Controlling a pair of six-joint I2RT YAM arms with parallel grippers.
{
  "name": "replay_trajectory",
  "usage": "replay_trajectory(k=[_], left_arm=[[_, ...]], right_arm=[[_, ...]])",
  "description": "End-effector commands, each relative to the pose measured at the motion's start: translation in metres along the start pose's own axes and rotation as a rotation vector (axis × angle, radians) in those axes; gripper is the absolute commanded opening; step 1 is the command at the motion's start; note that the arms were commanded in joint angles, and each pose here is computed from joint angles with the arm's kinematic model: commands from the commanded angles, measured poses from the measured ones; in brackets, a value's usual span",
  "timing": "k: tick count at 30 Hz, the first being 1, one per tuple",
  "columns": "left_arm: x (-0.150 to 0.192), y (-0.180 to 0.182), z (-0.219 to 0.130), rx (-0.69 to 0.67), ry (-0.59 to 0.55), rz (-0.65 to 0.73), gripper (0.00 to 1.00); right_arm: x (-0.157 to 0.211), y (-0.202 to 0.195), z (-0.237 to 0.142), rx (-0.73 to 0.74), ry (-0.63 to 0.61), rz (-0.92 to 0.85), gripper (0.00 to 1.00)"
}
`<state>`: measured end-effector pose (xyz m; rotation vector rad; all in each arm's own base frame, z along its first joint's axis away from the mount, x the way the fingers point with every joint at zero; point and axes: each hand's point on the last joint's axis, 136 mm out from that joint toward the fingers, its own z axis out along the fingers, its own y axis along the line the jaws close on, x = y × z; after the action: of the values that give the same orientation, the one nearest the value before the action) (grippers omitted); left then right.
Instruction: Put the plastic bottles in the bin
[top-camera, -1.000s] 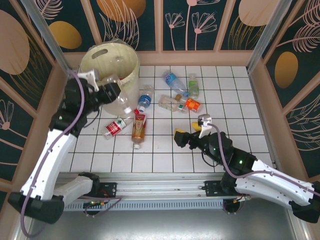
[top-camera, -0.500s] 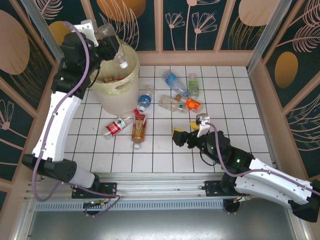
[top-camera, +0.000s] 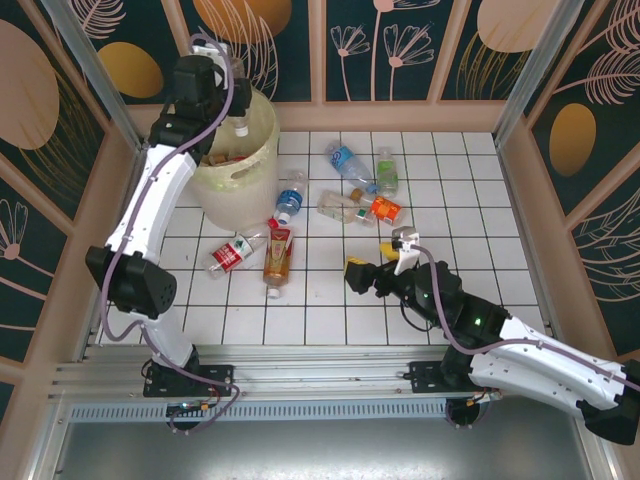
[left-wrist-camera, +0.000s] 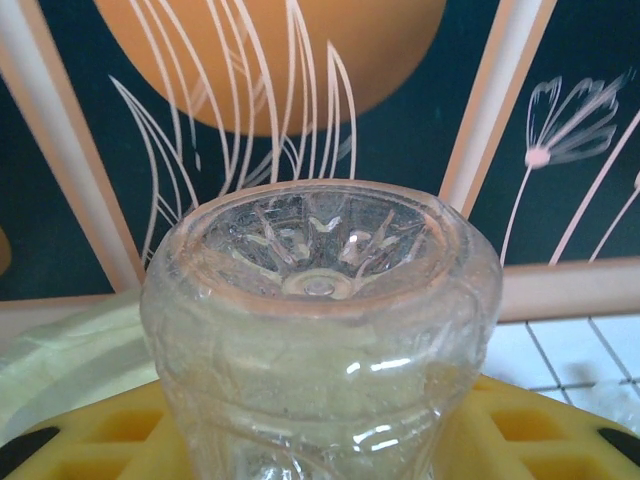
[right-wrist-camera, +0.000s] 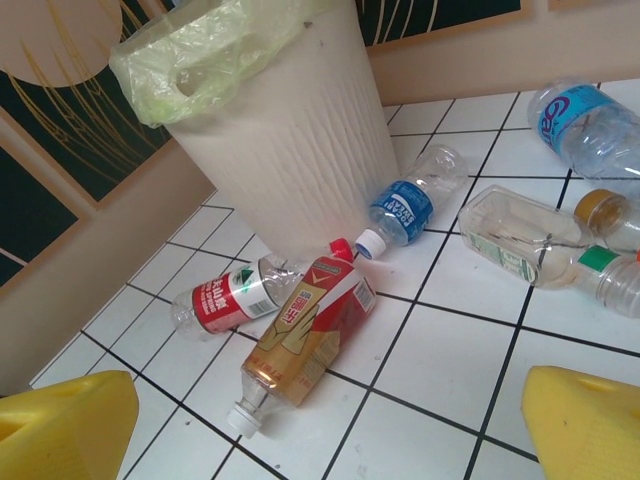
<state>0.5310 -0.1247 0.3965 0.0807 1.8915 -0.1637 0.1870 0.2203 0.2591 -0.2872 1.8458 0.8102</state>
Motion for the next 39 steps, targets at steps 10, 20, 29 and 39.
replay_trajectory(k=[10, 20, 29, 39], left_arm=[[0.052, -0.008, 0.013, 0.088, 0.154, 0.16, 0.49], [0.071, -0.007, 0.014, 0.086, 0.201, 0.129, 0.6], [0.039, -0.007, -0.01, 0.078, 0.131, 0.078, 0.83], [0.014, -0.015, -0.064, 0.142, 0.06, 0.007, 0.98]], right_arm=[[-0.011, 0.002, -0.005, -0.007, -0.022, -0.001, 0.99], [-0.005, -0.01, -0.001, 0.061, 0.014, -0.031, 0.99], [-0.008, -0.029, 0.019, -0.008, 0.078, -0.049, 0.9], [-0.01, -0.054, 0.062, -0.008, 0.235, -0.122, 0.82]])
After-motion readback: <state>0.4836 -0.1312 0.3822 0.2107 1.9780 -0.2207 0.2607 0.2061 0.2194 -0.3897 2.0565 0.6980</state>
